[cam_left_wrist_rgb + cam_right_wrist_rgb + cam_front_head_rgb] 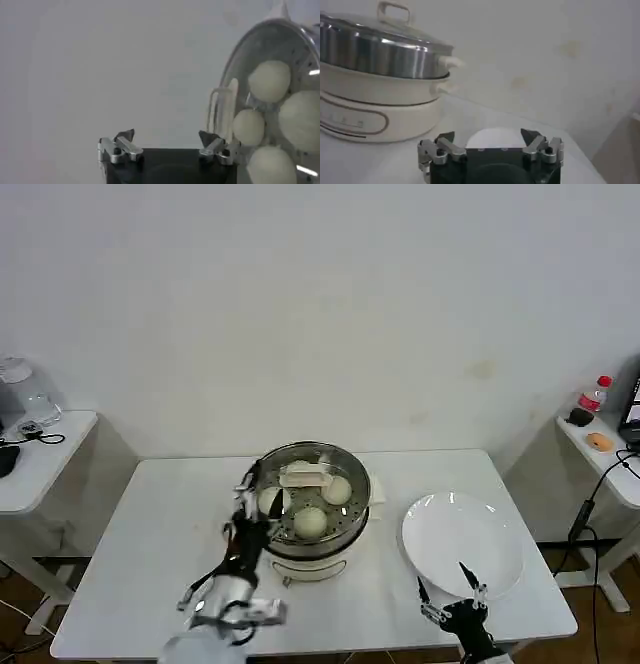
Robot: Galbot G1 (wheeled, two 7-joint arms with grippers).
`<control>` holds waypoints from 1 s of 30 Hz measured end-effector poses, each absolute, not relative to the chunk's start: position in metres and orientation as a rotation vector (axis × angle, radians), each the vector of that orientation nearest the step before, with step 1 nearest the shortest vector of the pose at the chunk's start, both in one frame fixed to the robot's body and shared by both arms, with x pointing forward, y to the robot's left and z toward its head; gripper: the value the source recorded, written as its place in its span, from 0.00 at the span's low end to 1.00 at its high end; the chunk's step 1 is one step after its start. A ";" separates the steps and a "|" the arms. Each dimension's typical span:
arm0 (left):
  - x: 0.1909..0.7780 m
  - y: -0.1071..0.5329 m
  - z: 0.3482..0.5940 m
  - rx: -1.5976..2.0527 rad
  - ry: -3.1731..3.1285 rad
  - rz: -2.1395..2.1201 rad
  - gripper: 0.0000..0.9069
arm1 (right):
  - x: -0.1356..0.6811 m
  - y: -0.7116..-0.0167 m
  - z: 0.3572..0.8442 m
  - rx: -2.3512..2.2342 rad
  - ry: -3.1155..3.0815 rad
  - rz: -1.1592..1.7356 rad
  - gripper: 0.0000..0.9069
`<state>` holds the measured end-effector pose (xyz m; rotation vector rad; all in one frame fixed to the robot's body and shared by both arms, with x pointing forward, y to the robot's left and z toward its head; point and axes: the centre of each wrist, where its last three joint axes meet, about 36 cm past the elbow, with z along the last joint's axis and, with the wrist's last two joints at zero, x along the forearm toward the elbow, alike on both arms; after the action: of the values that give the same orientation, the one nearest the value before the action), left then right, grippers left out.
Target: Take steamed baozi put them in steamer then cover it.
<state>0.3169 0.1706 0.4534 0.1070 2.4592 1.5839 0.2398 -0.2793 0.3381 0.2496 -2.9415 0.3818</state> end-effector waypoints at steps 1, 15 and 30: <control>0.313 0.179 0.451 0.098 2.489 1.519 1.00 | 0.240 -0.279 0.339 0.251 -2.943 0.377 1.00; 0.237 0.243 0.415 -0.172 3.124 0.554 1.00 | 0.233 -0.276 0.356 0.317 -2.956 0.269 1.00; 0.195 0.263 0.382 -0.385 3.294 0.244 1.00 | 0.229 -0.271 0.352 0.370 -2.939 0.182 1.00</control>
<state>0.1950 0.2633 0.3822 -0.3852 3.2943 0.2439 0.2291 -0.2713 0.3524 0.3696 -2.9393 0.1824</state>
